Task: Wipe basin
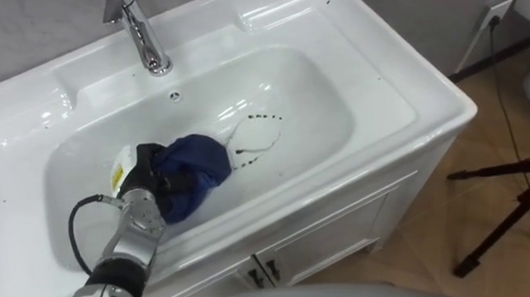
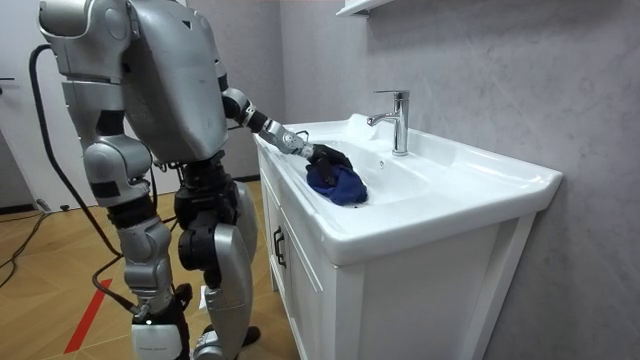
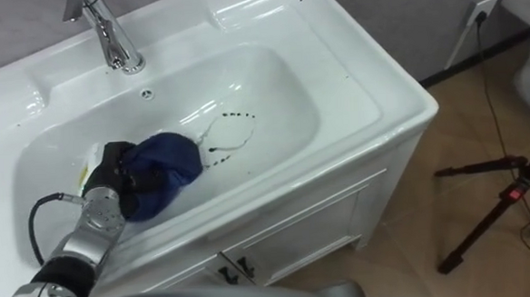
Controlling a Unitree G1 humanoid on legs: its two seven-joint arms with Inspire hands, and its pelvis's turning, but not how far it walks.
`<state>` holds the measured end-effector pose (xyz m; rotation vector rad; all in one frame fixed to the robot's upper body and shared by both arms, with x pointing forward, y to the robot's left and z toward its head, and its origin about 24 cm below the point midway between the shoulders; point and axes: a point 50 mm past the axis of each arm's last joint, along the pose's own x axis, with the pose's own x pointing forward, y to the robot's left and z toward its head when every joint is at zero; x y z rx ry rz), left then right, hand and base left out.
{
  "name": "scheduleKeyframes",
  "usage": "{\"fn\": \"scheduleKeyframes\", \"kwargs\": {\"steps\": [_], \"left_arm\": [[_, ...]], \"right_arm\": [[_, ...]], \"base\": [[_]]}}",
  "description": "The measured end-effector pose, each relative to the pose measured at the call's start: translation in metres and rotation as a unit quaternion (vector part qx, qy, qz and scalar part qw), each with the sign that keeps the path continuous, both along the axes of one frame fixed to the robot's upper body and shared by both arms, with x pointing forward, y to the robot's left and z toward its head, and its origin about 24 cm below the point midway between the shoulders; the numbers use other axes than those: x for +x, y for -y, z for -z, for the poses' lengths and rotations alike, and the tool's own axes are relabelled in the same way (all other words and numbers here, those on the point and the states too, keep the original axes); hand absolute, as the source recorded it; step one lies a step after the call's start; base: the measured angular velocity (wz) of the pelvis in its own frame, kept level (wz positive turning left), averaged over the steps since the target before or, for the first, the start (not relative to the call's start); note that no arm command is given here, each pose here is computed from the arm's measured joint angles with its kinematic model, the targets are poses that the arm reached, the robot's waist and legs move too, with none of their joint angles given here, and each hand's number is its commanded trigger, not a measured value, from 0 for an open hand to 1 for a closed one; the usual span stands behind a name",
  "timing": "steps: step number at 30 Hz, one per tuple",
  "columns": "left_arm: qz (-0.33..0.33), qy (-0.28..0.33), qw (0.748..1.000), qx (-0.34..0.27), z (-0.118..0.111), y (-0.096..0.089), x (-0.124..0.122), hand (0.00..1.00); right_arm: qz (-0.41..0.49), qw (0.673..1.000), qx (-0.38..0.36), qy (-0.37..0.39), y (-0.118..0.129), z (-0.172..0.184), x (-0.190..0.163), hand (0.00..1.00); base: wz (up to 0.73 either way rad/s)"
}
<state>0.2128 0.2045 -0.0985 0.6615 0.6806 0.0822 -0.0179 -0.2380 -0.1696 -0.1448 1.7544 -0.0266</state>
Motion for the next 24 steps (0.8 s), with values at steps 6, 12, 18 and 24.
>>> {"fn": "scheduleKeyframes", "kwargs": {"steps": [6,12,18,24], "left_arm": [[0.034,0.005,0.999,-0.013,-0.004,0.016,0.01,1.0],[0.047,0.006,0.999,-0.013,-0.005,0.02,0.013,1.0],[0.03,0.006,0.999,-0.03,-0.006,0.02,0.018,1.0],[0.042,-0.007,0.999,-0.03,-0.012,0.032,0.03,1.0]], "right_arm": [[-0.003,1.0,0.004,0.004,-0.003,0.001,0.0,0.0],[-0.003,1.0,0.006,0.002,-0.004,0.001,-0.001,0.0],[-0.003,1.0,0.008,-0.008,-0.003,0.0,-0.003,0.0],[-0.002,1.0,0.015,-0.009,-0.003,0.0,0.001,0.0]], "base": [[0.0],[-0.01],[0.01],[0.0]]}}
